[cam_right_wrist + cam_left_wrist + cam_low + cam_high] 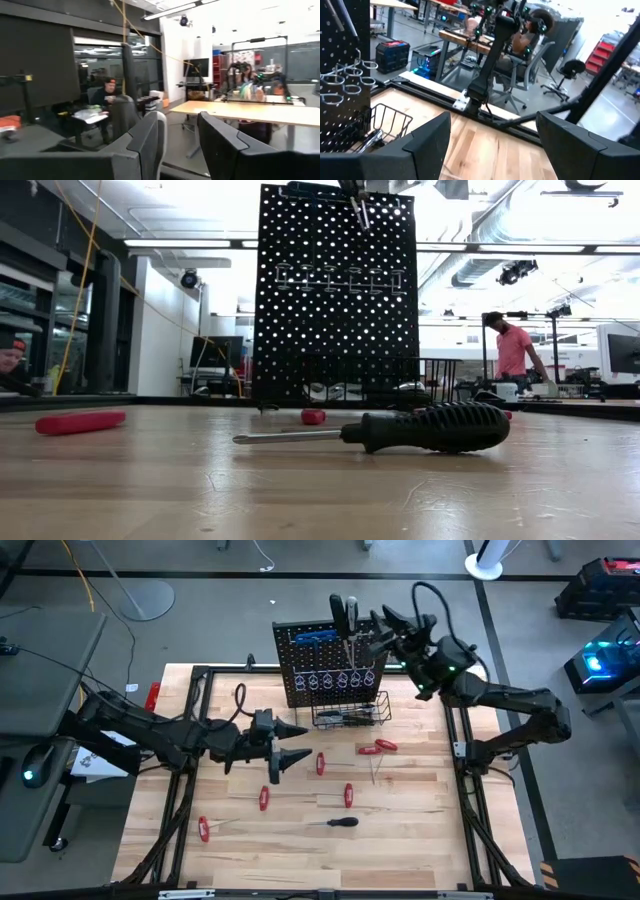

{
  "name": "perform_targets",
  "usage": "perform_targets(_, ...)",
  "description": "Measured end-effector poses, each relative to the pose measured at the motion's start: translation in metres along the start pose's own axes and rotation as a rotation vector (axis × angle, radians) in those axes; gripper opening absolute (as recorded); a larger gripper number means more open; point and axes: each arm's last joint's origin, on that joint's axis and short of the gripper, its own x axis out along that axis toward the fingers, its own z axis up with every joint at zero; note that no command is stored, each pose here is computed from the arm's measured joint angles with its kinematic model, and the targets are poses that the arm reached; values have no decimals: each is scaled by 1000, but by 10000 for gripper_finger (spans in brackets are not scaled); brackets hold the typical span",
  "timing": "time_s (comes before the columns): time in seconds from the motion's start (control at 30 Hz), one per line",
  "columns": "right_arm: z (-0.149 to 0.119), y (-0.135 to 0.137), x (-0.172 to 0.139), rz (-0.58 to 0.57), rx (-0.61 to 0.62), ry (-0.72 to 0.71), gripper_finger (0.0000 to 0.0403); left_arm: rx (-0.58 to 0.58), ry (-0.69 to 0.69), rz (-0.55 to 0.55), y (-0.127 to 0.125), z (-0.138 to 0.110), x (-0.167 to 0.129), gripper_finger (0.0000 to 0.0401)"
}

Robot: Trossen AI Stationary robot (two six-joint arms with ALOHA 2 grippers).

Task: Hang tools onto peg board
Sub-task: Hang the black screwdriver on the pegboard

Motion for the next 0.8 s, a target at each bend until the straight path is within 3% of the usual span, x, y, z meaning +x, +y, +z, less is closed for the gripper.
perform_targets(0.23,18,0,-30,91,146,42,133,-22,73,12,6,7,-27,285)
perform_targets(0.43,16,9,-57,191,259,183,133,-13,241,-24,11,-4,-33,285)
perform_targets(0.57,15,11,-77,244,337,284,133,11,433,-102,10,-24,-28,285)
perform_targets(0.8,-1,19,-111,284,446,538,133,241,692,-249,3,-73,4,285)
